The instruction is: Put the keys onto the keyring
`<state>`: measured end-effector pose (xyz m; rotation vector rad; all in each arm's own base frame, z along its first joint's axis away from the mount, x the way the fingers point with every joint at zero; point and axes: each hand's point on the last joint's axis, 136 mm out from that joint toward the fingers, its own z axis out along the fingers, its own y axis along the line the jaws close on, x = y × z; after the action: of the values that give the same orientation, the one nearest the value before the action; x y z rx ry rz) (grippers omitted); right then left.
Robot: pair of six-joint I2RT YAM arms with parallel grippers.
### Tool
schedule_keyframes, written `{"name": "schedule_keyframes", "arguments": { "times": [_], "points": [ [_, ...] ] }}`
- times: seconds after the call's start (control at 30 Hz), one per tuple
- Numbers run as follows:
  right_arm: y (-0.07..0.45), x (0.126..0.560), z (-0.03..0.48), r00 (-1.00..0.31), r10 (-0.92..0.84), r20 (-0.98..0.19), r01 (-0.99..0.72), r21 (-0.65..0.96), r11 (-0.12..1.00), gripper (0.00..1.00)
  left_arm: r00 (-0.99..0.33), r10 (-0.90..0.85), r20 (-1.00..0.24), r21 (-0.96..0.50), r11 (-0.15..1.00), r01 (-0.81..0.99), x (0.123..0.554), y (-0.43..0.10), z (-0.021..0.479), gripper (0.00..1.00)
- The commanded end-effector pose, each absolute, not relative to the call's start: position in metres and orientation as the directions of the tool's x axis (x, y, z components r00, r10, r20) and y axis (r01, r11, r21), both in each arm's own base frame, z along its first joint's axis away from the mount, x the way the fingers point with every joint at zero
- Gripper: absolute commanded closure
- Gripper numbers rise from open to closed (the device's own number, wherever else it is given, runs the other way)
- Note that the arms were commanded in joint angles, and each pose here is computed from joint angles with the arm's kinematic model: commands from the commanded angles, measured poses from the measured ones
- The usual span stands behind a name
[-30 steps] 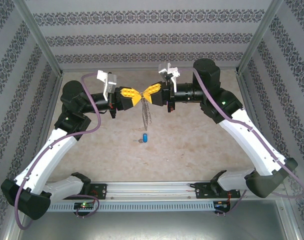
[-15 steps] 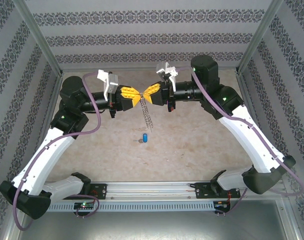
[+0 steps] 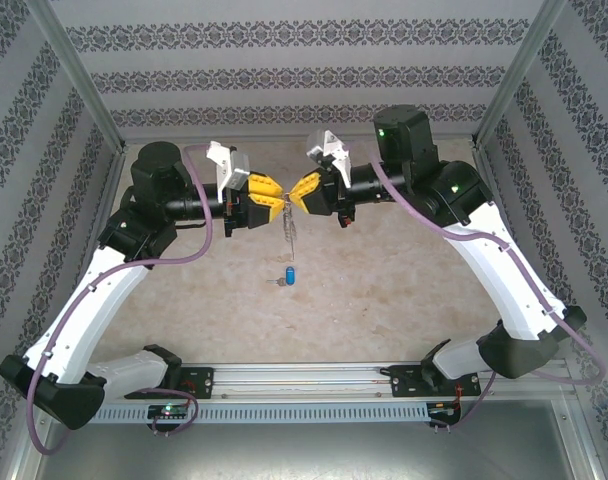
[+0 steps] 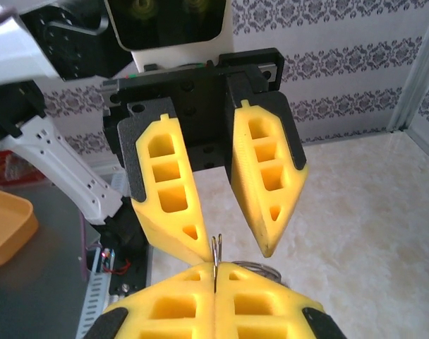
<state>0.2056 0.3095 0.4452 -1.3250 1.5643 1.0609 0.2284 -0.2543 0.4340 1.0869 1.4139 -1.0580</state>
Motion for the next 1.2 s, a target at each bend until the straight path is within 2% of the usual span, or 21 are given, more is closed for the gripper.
{"name": "schedule_keyframes", "arguments": {
  "times": [0.0, 0.47, 0.73, 0.87, 1.03, 1.07, 1.13, 1.17],
  "points": [
    [0.308, 0.2, 0.446, -0.054, -0.354, -0.934, -0.996, 0.024, 0.088, 1.0, -0.041, 0.089, -0.995, -0.024, 0.188, 0.982, 0.223, -0.258, 0.442, 0.74],
    [0.311, 0.201, 0.437, -0.018, -0.429, -0.903, -0.997, -0.018, 0.08, 1.0, -0.064, 0.122, -0.99, -0.045, 0.155, 0.987, 0.214, -0.263, 0.429, 0.89],
    [0.315, 0.199, 0.433, -0.006, -0.448, -0.894, -0.997, -0.028, 0.069, 1.0, -0.072, 0.125, -0.99, -0.052, 0.157, 0.986, 0.213, -0.263, 0.427, 0.92],
    [0.316, 0.198, 0.435, 0.003, -0.444, -0.896, -0.998, -0.034, 0.062, 1.0, -0.073, 0.127, -0.989, -0.054, 0.152, 0.987, 0.212, -0.263, 0.425, 1.0],
    [0.316, 0.198, 0.433, 0.04, -0.45, -0.892, -0.995, -0.077, 0.065, 1.0, -0.074, 0.117, -0.99, -0.057, 0.144, 0.988, 0.211, -0.264, 0.426, 1.0],
    [0.315, 0.199, 0.434, 0.047, -0.444, -0.895, -0.993, -0.089, 0.076, 0.94, -0.072, 0.112, -0.991, -0.055, 0.15, 0.987, 0.211, -0.263, 0.427, 1.0],
    [0.314, 0.202, 0.436, 0.055, -0.427, -0.903, -0.988, -0.11, 0.105, 0.74, -0.069, 0.107, -0.992, -0.049, 0.178, 0.983, 0.214, -0.261, 0.427, 1.0],
    [0.312, 0.205, 0.435, 0.047, -0.42, -0.906, -0.985, -0.111, 0.129, 0.51, -0.071, 0.108, -0.992, -0.05, 0.192, 0.98, 0.215, -0.26, 0.426, 1.0]
  ]
}}
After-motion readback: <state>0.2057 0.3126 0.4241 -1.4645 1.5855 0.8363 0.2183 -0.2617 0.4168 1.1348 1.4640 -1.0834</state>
